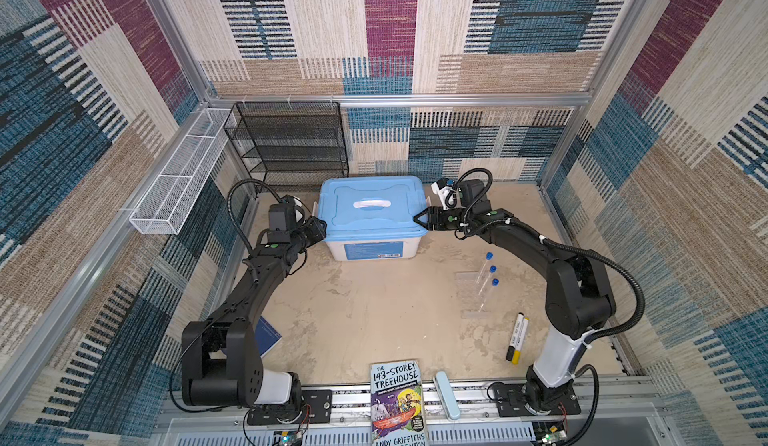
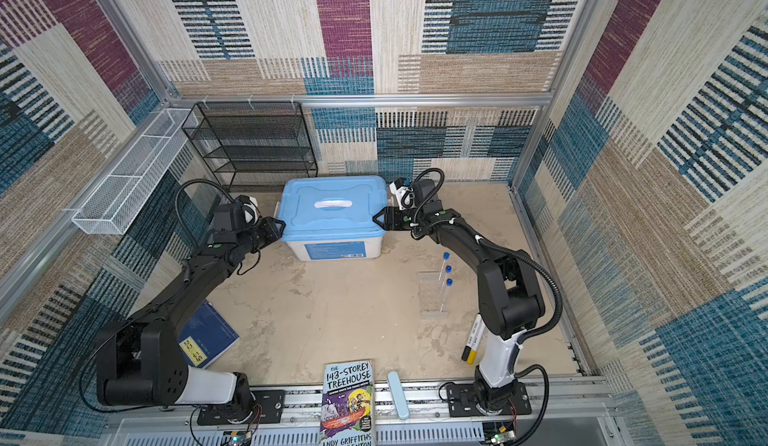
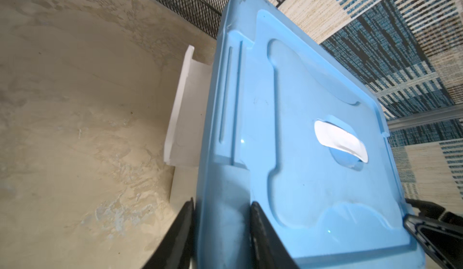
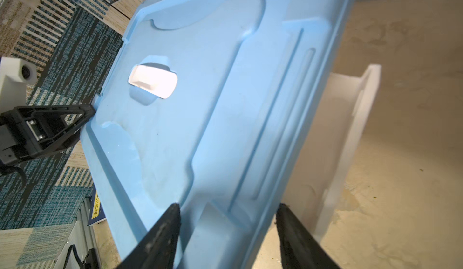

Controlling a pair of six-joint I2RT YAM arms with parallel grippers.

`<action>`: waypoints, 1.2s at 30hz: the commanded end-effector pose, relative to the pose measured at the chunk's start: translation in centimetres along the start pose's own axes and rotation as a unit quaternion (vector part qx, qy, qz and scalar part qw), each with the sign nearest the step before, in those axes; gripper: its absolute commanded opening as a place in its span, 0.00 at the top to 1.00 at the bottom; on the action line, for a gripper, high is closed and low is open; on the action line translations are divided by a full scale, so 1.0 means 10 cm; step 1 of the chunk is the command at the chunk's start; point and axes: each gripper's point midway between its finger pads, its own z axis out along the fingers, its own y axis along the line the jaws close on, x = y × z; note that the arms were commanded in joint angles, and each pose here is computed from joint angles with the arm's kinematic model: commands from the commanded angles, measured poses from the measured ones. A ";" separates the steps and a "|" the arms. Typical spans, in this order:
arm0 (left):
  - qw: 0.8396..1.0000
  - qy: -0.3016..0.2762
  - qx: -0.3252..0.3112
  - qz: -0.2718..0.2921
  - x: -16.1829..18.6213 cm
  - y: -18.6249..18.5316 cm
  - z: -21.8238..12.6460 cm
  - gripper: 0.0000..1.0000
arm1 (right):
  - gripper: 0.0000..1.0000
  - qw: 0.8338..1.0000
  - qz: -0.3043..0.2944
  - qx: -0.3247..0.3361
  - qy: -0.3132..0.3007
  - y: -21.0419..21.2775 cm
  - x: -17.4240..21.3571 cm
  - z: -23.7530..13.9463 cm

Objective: Organize the chemistry lab equipment

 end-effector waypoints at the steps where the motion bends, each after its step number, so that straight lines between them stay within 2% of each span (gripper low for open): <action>1: 0.997 0.063 -0.034 -0.013 0.31 0.15 -0.05 0.50 | 0.38 0.994 0.027 0.092 0.060 -0.42 0.36 -0.06; 5: 0.998 0.030 -0.053 -0.017 0.07 0.25 -0.15 0.37 | 0.38 0.994 0.024 0.090 0.059 -0.44 0.31 -0.05; 9: 0.999 -0.028 -0.046 -0.006 -0.33 0.21 -0.24 0.16 | 0.38 0.995 0.026 0.084 0.056 -0.41 0.27 -0.03; 10: 0.999 -0.036 -0.040 -0.005 -0.39 0.21 -0.21 0.10 | 0.38 0.995 0.028 0.082 0.055 -0.41 0.27 -0.02; 13: 0.999 -0.045 0.014 -0.004 -0.52 0.10 -0.01 0.00 | 0.38 0.995 0.028 0.079 0.055 -0.41 0.27 -0.01; 22: 0.992 -0.039 0.114 -0.025 -0.58 -0.09 0.43 0.00 | 0.38 0.995 0.031 0.077 0.059 -0.43 0.35 0.00; 25: 0.991 -0.039 0.123 -0.032 -0.58 -0.10 0.48 0.00 | 0.38 0.995 0.033 0.070 0.059 -0.41 0.36 0.01; 29: 0.989 -0.019 0.140 -0.034 -0.51 -0.12 0.56 0.13 | 0.38 0.995 0.035 0.066 0.059 -0.41 0.37 0.02; 32: 0.989 -0.011 0.141 -0.038 -0.48 -0.14 0.55 0.27 | 0.38 0.996 0.035 0.062 0.057 -0.39 0.37 0.02; 36: 0.998 0.010 0.057 -0.005 -0.43 -0.01 0.50 0.31 | 0.38 0.996 0.037 0.057 0.056 -0.36 0.38 0.01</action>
